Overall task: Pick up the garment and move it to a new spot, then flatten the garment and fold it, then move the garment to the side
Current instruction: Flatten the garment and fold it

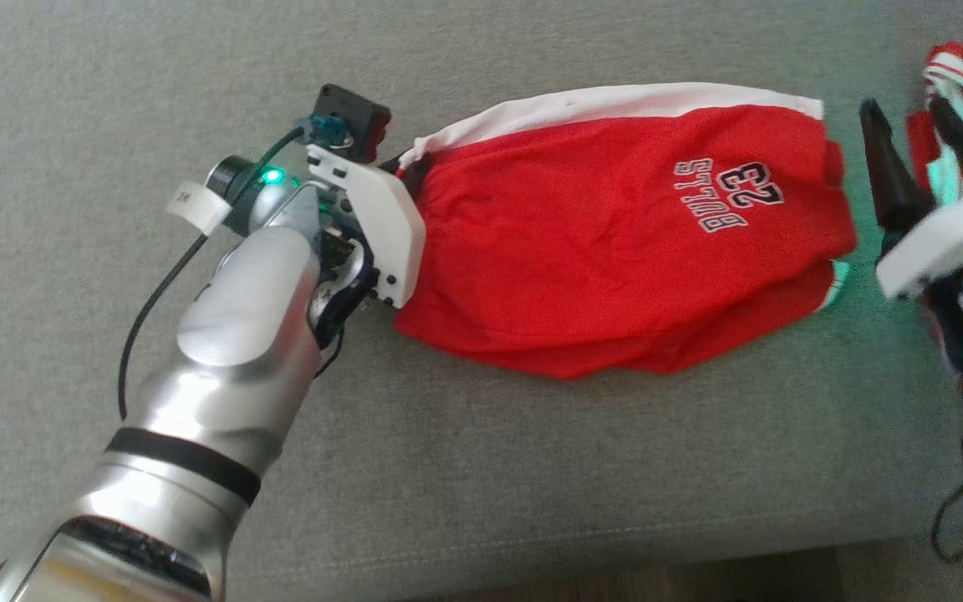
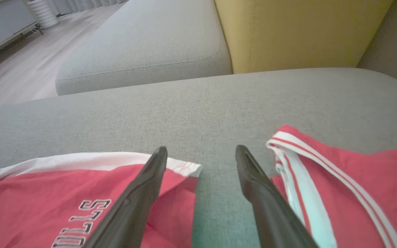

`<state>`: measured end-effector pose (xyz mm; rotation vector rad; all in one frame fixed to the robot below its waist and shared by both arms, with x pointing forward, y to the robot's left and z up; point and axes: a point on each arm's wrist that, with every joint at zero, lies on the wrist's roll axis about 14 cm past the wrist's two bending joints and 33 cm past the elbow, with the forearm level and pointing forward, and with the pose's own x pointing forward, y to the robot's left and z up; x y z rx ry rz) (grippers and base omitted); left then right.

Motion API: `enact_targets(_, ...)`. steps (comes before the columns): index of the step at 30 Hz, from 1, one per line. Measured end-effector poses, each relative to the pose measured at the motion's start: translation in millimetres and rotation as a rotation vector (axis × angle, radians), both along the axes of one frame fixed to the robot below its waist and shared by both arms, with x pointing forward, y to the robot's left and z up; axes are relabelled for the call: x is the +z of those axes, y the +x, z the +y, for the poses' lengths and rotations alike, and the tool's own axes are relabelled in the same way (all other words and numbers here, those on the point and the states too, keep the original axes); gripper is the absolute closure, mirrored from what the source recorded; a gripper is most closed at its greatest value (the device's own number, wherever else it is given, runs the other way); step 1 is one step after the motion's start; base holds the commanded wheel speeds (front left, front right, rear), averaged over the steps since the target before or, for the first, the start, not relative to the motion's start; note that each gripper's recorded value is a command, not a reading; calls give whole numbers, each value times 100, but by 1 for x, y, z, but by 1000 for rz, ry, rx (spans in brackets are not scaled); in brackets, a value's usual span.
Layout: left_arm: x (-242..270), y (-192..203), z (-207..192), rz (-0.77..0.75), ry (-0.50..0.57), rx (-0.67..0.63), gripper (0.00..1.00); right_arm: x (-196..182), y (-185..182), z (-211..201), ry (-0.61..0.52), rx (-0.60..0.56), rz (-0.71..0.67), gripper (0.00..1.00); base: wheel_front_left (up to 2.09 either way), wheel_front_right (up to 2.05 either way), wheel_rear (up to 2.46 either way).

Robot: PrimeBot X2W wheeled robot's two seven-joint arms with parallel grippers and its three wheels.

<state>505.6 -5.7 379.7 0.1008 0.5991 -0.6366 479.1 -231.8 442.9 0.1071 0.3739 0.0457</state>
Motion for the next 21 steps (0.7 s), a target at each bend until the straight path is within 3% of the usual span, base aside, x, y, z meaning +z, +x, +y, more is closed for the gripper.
enact_targets(6, 0, 0, 1, -31, -28, 4, 100, -31, 30, 16, 1, 81, 182, 0, 0, 0, 0)
enact_targets(9, -1, 1, 3, -42, -45, 15, 100, -62, 33, 22, -13, 118, 328, 0, 0, 0, 0)
enact_targets(13, -3, 1, 3, -52, -58, 15, 100, -79, 32, 25, -13, 132, 411, 0, 0, 0, 0)
enact_targets(14, -3, 1, 3, -54, -59, 16, 100, -80, 34, 25, -11, 133, 414, 15, 0, 0, 0)
enact_targets(15, -2, 1, 4, -59, -61, 20, 100, -79, 36, 25, -9, 135, 413, 93, 0, 0, 0)
enact_targets(16, -1, 2, 4, -66, -67, 26, 100, -78, 38, 26, -9, 137, 410, 100, 0, 0, 0)
enact_targets(21, 17, 9, 11, -154, -119, 77, 100, -56, 49, 25, -2, 127, 259, 100, 0, 0, 0)
